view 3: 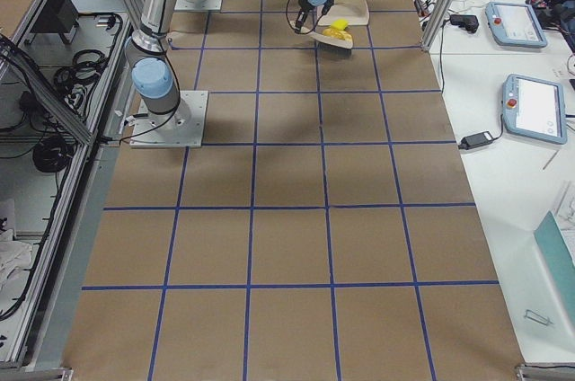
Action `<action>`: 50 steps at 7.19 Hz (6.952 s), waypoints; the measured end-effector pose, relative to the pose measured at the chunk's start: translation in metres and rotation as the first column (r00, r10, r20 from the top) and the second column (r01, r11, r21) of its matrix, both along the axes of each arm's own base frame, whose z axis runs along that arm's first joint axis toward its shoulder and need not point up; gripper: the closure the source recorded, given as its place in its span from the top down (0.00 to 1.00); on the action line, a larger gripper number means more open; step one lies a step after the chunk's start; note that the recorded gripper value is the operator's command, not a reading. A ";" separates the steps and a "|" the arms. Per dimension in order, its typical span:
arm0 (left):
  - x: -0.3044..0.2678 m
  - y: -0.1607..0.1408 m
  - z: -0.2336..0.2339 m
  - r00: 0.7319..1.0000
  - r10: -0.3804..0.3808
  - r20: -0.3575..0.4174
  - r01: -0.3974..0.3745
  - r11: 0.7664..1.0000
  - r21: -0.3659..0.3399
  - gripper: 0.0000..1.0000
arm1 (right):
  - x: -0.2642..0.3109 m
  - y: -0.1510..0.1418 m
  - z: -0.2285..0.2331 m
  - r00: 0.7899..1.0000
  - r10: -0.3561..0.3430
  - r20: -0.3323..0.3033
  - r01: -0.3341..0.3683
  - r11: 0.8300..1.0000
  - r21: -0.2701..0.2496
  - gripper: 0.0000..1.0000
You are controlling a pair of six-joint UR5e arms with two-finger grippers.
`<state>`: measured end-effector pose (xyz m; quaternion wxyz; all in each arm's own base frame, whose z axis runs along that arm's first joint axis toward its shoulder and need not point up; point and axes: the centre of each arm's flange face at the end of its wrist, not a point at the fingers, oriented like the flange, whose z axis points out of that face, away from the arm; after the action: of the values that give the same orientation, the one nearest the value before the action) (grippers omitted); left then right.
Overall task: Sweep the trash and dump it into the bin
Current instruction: 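Sweep the sponge, roll and potato toward the dustpan with the right-held brush, then push the remaining items into the dustpan with the brush, right gripper, then carry the loaded dustpan over the bin with the left gripper while the right withdraws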
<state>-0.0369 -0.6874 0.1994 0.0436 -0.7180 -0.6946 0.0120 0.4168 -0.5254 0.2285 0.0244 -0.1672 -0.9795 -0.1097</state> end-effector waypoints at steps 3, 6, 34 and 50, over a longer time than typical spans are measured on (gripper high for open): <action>0.001 0.000 -0.001 1.000 0.002 0.000 -0.002 1.000 0.003 0.00 | 0.012 -0.008 0.001 0.994 0.103 0.029 -0.103 0.995 -0.014 0.00; 0.000 0.001 -0.002 1.000 0.002 0.000 -0.002 1.000 0.003 0.00 | 0.023 -0.006 -0.002 0.985 0.153 0.081 -0.152 0.988 -0.017 0.00; 0.031 0.003 0.014 0.963 0.100 -0.249 -0.100 0.995 0.015 0.00 | -0.270 -0.003 0.132 0.982 0.175 0.074 -0.175 0.985 -0.003 0.00; 0.467 0.149 0.166 0.855 0.441 -0.274 -0.473 0.879 -0.062 0.00 | -0.514 -0.040 0.017 0.946 0.317 0.067 -0.321 0.946 0.044 0.00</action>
<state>0.4302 -0.5381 0.3657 0.0815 -0.5258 -0.8320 0.1568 -0.0973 -0.5656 0.2455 0.0174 -0.0025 -0.9906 -0.1360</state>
